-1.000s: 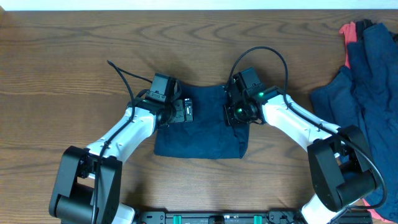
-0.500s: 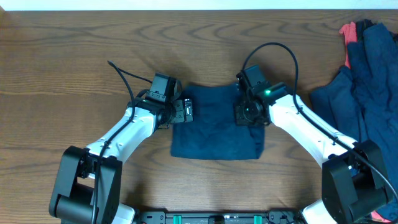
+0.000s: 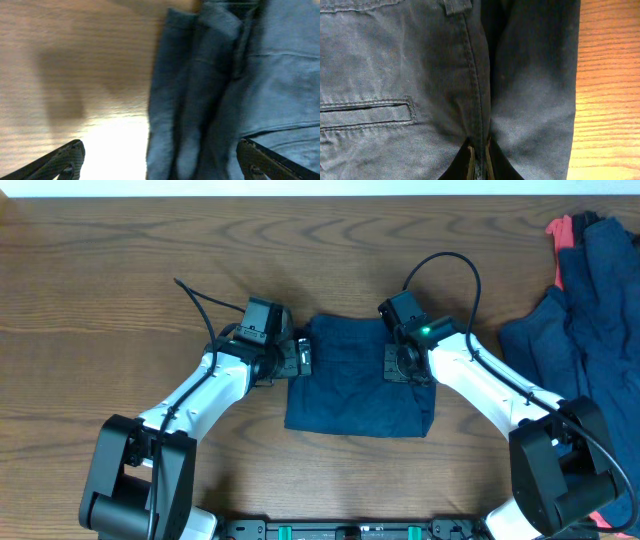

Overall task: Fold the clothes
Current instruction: 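Lift the folded shorts by both top corners with both grippers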

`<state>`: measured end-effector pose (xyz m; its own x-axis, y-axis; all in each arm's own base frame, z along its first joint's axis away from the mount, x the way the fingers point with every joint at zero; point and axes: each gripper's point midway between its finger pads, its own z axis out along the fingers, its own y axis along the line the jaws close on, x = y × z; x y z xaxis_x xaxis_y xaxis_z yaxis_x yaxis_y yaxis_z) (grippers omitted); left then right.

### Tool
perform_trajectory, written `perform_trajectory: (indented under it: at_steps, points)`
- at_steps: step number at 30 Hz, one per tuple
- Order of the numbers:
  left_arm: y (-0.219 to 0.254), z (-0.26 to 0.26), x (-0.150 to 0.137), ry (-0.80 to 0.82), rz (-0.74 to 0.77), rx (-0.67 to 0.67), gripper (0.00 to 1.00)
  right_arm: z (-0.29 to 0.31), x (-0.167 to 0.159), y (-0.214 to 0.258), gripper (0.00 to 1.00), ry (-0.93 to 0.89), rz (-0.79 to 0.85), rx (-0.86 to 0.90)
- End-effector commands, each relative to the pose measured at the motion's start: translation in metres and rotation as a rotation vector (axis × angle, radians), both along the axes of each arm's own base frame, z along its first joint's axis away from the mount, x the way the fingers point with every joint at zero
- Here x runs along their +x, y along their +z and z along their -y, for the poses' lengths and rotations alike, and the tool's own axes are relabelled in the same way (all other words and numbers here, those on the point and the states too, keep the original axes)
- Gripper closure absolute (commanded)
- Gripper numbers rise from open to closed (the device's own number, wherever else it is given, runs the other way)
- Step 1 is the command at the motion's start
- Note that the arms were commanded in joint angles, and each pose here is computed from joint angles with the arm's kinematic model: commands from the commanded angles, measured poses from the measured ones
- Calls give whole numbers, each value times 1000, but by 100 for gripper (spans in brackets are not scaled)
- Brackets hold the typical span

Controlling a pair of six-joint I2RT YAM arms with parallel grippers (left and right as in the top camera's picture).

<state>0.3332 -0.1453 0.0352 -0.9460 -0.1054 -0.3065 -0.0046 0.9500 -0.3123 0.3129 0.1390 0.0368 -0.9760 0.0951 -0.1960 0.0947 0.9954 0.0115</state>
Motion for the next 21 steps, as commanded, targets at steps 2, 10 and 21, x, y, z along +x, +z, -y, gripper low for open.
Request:
perform_trajectory:
  at_steps: [2,10,21]
  points:
    - [-2,17,-4,-85,-7,-85,2,7,-2,-4,93,-28,0,-47]
    - [-18,36,-2,-130,-37,-175,2,29,-12,-3,93,-149,-18,-139]
    - [-27,71,-11,-227,-72,-308,0,29,-12,-3,92,-149,-17,-137]
